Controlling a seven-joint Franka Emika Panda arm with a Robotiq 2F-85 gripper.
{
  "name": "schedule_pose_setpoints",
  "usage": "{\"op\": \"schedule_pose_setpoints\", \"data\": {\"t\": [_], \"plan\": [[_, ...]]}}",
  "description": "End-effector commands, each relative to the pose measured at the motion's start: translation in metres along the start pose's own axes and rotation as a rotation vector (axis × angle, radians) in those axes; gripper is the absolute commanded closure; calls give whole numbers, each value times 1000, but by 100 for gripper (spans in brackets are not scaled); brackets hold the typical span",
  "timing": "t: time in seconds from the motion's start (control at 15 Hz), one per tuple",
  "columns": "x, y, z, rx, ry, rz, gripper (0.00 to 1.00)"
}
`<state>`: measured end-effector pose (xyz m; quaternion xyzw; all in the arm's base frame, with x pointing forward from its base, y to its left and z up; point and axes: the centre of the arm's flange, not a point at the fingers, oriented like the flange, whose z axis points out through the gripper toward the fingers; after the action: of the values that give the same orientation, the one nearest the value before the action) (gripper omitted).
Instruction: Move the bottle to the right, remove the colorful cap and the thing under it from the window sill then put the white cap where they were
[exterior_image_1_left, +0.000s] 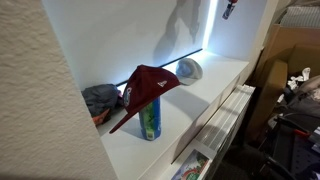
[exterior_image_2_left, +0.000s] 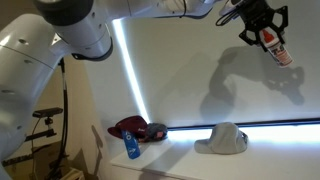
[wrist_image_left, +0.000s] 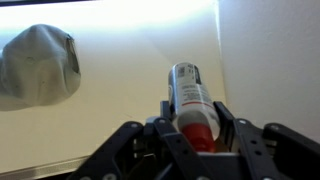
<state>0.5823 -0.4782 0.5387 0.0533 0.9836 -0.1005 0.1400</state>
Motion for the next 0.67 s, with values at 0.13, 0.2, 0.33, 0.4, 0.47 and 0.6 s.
{"op": "schedule_pose_setpoints", "data": {"t": [0.13, 0.2, 0.33, 0.4, 0.47, 0.6], "plan": [[-18, -14, 81, -149, 155, -48, 29], [-4, -2, 86, -180, 175, -79, 23], [33, 29, 94, -248, 190, -189, 8], [50, 43, 102, -267, 207, -241, 2], [60, 53, 108, -288, 229, -287, 0], [74, 65, 123, -316, 269, -357, 0]]}}
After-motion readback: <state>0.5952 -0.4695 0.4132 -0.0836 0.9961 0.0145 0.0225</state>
